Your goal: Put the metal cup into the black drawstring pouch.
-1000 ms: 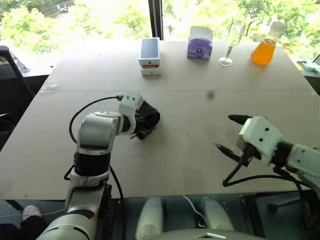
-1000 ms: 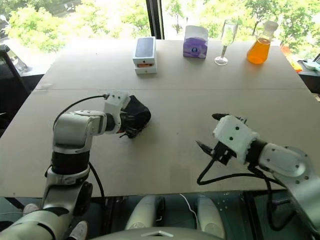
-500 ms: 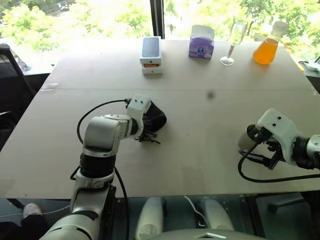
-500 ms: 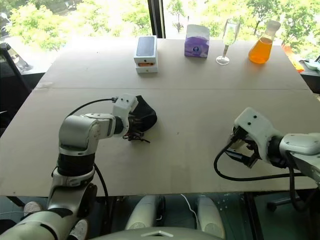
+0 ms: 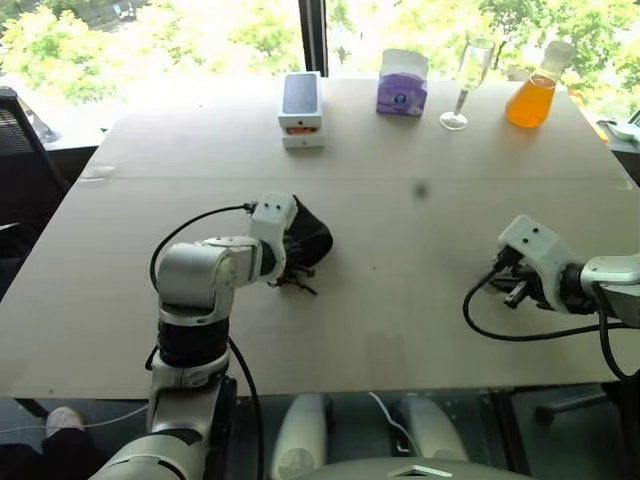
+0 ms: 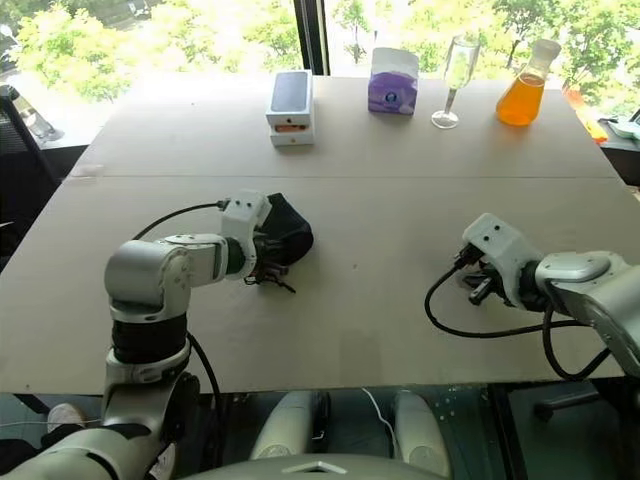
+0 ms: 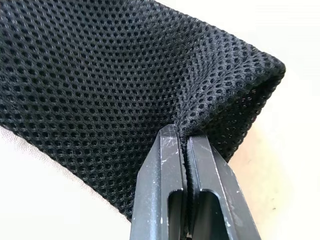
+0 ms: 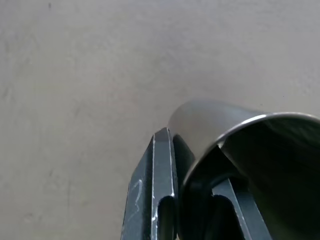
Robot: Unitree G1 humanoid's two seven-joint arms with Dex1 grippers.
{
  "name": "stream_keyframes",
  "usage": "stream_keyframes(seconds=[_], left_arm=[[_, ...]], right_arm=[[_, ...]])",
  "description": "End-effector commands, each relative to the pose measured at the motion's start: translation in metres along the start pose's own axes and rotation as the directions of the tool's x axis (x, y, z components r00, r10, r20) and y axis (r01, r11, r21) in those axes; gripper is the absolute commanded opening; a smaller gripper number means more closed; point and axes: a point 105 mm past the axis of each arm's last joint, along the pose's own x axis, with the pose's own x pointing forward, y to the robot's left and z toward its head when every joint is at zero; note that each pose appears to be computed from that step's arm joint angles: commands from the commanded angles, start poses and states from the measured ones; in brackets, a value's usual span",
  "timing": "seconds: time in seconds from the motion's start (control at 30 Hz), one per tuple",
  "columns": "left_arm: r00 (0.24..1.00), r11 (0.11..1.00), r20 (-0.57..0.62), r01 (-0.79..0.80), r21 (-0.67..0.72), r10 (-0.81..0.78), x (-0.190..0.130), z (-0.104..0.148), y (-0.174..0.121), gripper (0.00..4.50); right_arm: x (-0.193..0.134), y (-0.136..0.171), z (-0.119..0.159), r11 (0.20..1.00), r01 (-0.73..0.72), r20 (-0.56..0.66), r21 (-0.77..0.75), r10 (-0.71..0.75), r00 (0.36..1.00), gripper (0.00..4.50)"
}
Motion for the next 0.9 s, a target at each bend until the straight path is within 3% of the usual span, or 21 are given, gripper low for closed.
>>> stream_keyframes(seconds=[0.03,0.3,0.5,0.73,0.9], left_arm=[[0.993,0.992,0.039,0.11,-0.067,-0.108,0.001,0.019,-0.008,0.0],[0.968,0.959,-0.016,0.247,-0.137,-0.251,0.005,0.038,-0.015,0.0],[0.955,0.95,-0.057,0.282,-0.131,-0.291,0.003,0.042,-0.019,0.0],[0.945,0.943,-0.055,0.314,-0.108,-0.321,-0.001,0.045,-0.026,0.0],[0.946,0.943,-0.034,0.319,-0.096,-0.323,-0.005,0.049,-0.029,0.0]], right_arm=[[-0.006,0.038,0.042,0.975,-0.223,0.314,0.021,0.206,0.927,0.11],[0.052,0.071,0.082,0.871,-0.413,0.609,0.265,0.181,0.773,0.11],[0.085,0.086,0.1,0.769,-0.543,0.692,0.336,0.189,0.696,0.11],[0.116,0.098,0.096,0.732,-0.571,0.685,0.371,0.199,0.7,0.11],[0.136,0.103,0.076,0.778,-0.498,0.599,0.383,0.202,0.775,0.11]])
